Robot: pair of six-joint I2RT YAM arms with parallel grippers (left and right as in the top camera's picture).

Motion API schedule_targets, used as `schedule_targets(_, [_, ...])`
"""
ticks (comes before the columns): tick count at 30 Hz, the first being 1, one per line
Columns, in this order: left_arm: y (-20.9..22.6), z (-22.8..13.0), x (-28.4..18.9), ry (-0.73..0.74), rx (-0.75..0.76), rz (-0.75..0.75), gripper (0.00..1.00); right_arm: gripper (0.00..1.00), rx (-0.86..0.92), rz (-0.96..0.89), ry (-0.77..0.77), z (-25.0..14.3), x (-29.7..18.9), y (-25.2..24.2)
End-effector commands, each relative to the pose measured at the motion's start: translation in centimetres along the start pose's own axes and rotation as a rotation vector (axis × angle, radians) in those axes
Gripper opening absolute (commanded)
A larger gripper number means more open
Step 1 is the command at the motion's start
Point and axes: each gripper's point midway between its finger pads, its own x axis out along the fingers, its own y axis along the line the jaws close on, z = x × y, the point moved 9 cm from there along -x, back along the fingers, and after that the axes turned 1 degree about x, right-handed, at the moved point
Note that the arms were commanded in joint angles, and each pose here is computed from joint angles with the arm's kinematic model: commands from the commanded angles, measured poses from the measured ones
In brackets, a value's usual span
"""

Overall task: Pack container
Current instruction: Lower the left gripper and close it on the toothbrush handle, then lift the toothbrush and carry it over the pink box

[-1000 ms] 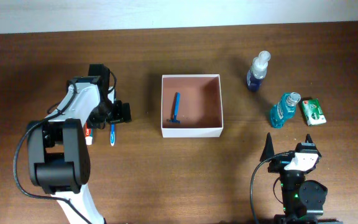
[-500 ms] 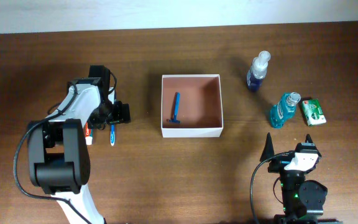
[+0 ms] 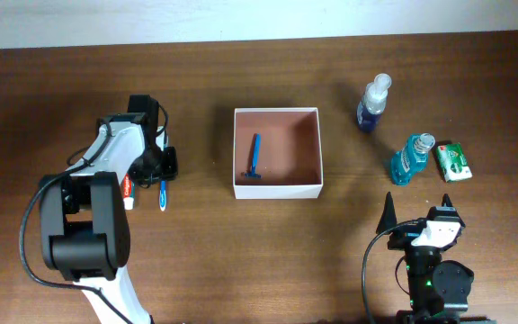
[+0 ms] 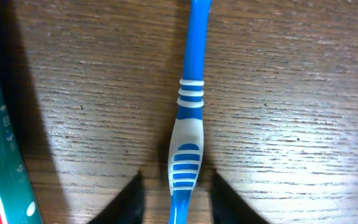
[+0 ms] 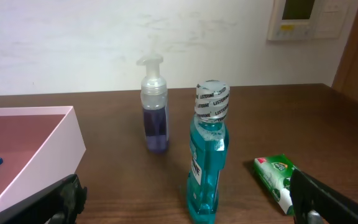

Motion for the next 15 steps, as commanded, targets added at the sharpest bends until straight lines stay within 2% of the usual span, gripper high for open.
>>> schedule_targets(1, [0.0, -0.6, 0.8, 0.031, 0.004, -0.02, 0.2, 0.98, 0.001, -0.015, 0.006, -0.2, 0.0, -0.2])
schedule_targets(7, [0.0, -0.7, 0.8, 0.037, 0.004, -0.02, 0.09, 0.98, 0.001, -0.015, 0.006, -0.2, 0.0, -0.2])
schedule_targets(15, [-0.2, 0.5, -1.5, 0.029, 0.004, -0.024, 0.07, 0.98, 0.001, -0.015, 0.006, -0.2, 0.0, -0.2])
